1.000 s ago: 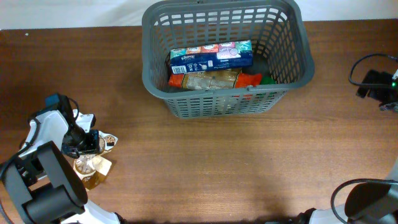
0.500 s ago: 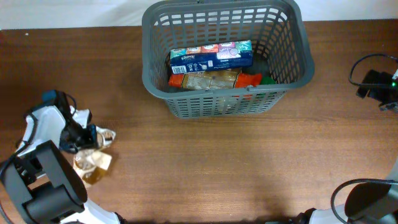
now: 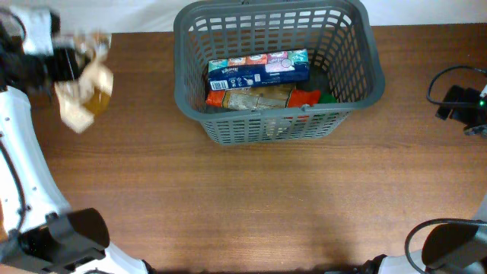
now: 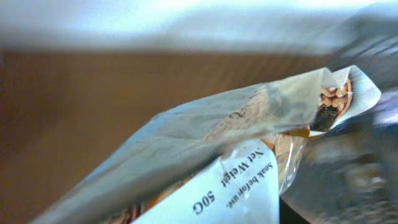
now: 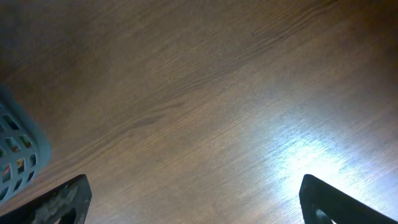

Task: Pack container
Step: 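Lift the foil bag with the left gripper and carry it into the basket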

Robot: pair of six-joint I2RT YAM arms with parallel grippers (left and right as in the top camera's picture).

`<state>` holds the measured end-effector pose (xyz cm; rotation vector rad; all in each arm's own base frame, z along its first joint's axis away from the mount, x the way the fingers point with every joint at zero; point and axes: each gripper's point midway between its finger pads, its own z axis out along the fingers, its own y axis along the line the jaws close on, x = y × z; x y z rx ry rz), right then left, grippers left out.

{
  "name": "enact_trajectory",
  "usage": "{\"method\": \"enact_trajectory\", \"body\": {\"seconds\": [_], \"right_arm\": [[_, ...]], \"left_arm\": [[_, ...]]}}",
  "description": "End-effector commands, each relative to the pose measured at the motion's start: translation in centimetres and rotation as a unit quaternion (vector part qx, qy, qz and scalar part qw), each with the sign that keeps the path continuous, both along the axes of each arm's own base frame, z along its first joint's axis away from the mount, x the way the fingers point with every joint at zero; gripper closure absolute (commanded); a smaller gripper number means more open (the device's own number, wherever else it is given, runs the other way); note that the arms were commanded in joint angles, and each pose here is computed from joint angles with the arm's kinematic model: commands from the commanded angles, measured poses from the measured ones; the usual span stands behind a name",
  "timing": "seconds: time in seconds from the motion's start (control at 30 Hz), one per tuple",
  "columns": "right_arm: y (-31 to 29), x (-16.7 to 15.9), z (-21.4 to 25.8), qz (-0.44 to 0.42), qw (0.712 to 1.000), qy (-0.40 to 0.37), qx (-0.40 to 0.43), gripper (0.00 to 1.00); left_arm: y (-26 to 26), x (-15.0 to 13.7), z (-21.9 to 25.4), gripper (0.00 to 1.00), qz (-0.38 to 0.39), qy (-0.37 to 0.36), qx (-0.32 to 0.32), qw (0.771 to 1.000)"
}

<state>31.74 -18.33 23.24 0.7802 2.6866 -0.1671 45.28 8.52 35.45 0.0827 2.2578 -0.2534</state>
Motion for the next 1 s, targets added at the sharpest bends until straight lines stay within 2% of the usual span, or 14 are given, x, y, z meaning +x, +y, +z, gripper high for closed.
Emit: {"method": "enact_trajectory", "body": {"seconds": [0.0,0.17,0.33,0.5,0.67,0.9,0.97], "right_arm": [[-0.2,-0.1,-0.2,-0.006,1.0,0.0,0.003,0.01],[-0.2,-0.1,-0.2,-0.006,1.0,0.0,0.003,0.01],[-0.2,-0.1,-0.2,-0.006,1.0,0.0,0.003,0.01],[-0.2,-0.1,-0.2,-0.006,1.0,0.0,0.003,0.01],[-0.2,-0.1,-0.2,-0.006,1.0,0.0,0.003,0.01],[-0.2,-0.1,-0.2,-0.006,1.0,0.0,0.003,0.01],[-0.2,-0.1,-0.2,-0.006,1.0,0.0,0.003,0.01]], "left_arm": [[-7.8,0.2,8.9,0.98,-0.112,-0.127,-0.012,0.985],[-18.1,-0.8,17.2,0.98,-0.22,-0.274,0.014,0.936],[-25.8,-0.9,18.2,0.98,-0.265,-0.311,0.015,0.913],[-32.9,-0.3,14.4,0.98,-0.327,-0.278,0.004,0.903],[-38.1,1.9,7.7,0.98,-0.367,-0.214,-0.005,0.905],[-41.4,4.7,-1.5,0.98,-0.388,-0.126,-0.004,0.913],[-41.5,4.9,-3.2,0.82,-0.389,-0.106,-0.003,0.915]]}}
